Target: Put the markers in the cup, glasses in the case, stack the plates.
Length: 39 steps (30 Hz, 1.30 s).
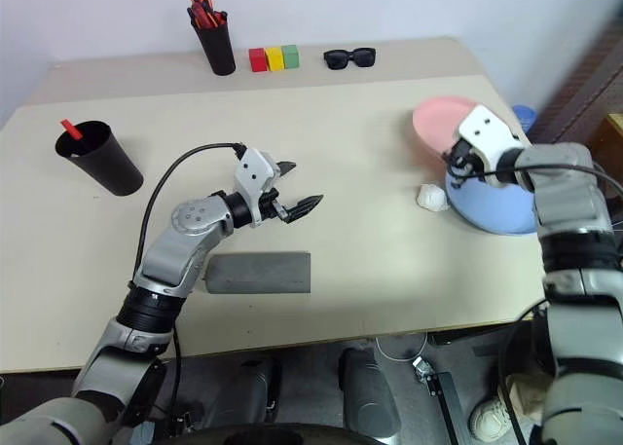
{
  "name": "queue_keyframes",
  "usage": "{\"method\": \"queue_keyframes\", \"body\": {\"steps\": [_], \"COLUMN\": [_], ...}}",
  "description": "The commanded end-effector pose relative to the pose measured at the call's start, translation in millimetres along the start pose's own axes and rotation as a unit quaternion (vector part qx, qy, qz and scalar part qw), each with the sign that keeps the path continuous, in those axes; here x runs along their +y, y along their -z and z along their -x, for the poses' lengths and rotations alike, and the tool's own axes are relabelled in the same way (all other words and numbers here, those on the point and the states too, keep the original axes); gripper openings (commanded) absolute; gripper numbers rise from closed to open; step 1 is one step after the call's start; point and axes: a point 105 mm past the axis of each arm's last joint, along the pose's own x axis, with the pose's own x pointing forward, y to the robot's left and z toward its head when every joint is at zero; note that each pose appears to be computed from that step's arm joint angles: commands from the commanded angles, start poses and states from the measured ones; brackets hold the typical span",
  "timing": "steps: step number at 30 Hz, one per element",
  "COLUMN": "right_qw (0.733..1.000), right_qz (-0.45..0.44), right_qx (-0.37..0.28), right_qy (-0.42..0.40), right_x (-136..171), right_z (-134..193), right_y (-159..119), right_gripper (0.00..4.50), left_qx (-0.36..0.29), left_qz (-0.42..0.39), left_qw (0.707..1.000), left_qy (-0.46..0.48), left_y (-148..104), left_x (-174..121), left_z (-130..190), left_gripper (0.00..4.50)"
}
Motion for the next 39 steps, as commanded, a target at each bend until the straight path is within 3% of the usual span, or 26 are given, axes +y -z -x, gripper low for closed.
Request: {"method": "queue_keyframes", "body": {"steps": [1, 8, 16, 20, 26, 27, 39], "right_qw": [0.999, 0.997, 0.997, 0.997, 0.999, 0.999, 0.996], "right_qz": [-0.003, -0.026, -0.027, -0.014, -0.01, -0.005, 0.076], "right_qx": [-0.017, 0.012, -0.025, -0.045, -0.049, -0.044, 0.036], "right_qy": [0.034, 0.068, 0.074, 0.059, 0.021, 0.021, -0.034], "right_x": [-10, -9, -11, -8, 4, 3, -22], "right_z": [27, 42, 42, 46, 33, 29, -12], "right_y": [-13, 9, -5, -22, -30, -29, -16], "right_gripper": [0.02, 0.02, 0.02, 1.27, 4.2, 4.45, 4.45], "left_qx": [-0.025, -0.029, -0.023, -0.023, -0.021, -0.02, -0.017], "left_qz": [-0.02, -0.022, -0.022, -0.022, -0.02, -0.02, -0.017], "left_qw": [0.999, 0.999, 0.999, 0.999, 0.999, 0.999, 1.0], "left_qy": [0.011, 0.016, 0.019, 0.018, 0.017, 0.017, 0.004], "left_y": [-14, -15, -12, -11, -9, -9, -7], "left_x": [-1, 0, -1, -1, -3, -4, -5], "left_z": [-4, -5, -3, -2, -1, -1, 5], "left_gripper": [4.5, 4.5, 4.5, 4.5, 4.5, 4.5, 4.5]}}
